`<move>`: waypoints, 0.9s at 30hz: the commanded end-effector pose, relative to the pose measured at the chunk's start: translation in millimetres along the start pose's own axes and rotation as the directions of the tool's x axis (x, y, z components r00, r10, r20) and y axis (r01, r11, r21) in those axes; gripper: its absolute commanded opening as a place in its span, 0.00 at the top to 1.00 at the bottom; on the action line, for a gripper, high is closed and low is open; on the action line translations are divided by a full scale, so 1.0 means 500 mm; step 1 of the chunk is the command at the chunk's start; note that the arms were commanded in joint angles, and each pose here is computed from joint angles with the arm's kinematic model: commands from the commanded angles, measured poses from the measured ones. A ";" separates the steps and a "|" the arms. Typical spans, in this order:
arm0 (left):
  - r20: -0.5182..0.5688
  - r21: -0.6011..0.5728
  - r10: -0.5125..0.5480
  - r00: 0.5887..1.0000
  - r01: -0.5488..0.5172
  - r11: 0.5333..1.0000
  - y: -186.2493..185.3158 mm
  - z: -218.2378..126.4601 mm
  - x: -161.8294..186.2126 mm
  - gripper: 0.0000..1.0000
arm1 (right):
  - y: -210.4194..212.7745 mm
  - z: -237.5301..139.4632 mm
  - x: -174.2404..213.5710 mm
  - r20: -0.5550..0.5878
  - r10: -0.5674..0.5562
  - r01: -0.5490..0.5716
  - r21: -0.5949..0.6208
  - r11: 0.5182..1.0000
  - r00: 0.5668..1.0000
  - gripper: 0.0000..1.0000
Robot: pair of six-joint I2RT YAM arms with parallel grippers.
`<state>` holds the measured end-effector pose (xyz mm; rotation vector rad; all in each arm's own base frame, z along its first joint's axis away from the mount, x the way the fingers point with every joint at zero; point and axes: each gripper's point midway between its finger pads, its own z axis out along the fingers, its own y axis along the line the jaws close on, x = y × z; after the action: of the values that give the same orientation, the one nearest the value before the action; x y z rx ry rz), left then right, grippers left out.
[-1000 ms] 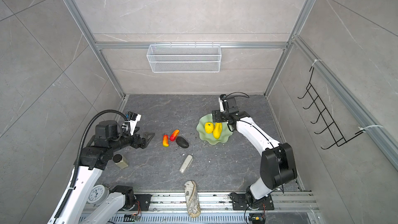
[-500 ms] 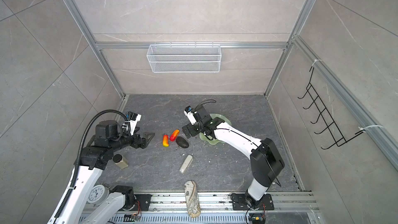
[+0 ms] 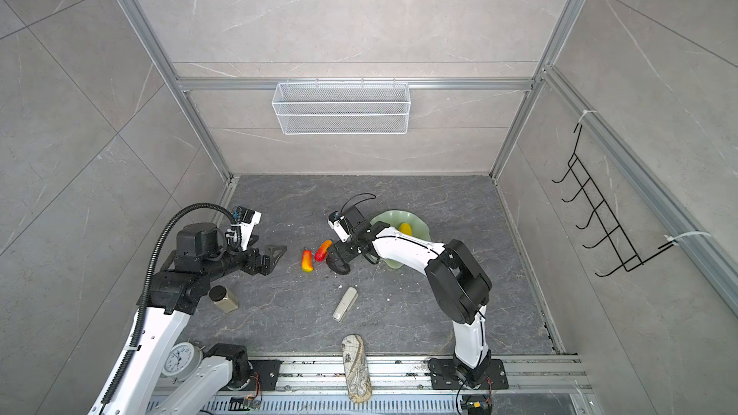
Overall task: Place and organize the fake fruits in the fruit bowl
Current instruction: 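Reach the right gripper to the dark avocado and grasp it, then carry the dark avocado over the green bowl and lower it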
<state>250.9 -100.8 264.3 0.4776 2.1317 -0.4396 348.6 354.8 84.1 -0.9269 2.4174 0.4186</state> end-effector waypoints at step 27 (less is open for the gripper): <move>0.009 0.017 0.019 1.000 -0.019 1.000 -0.005 -0.002 -0.004 0.00 | 0.045 -0.042 -0.030 0.018 -0.063 0.063 -0.026 0.998 0.998 0.58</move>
<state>251.0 -100.8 264.2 0.4776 2.1321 -0.4396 335.9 373.0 55.7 -1.0059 2.4780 0.4274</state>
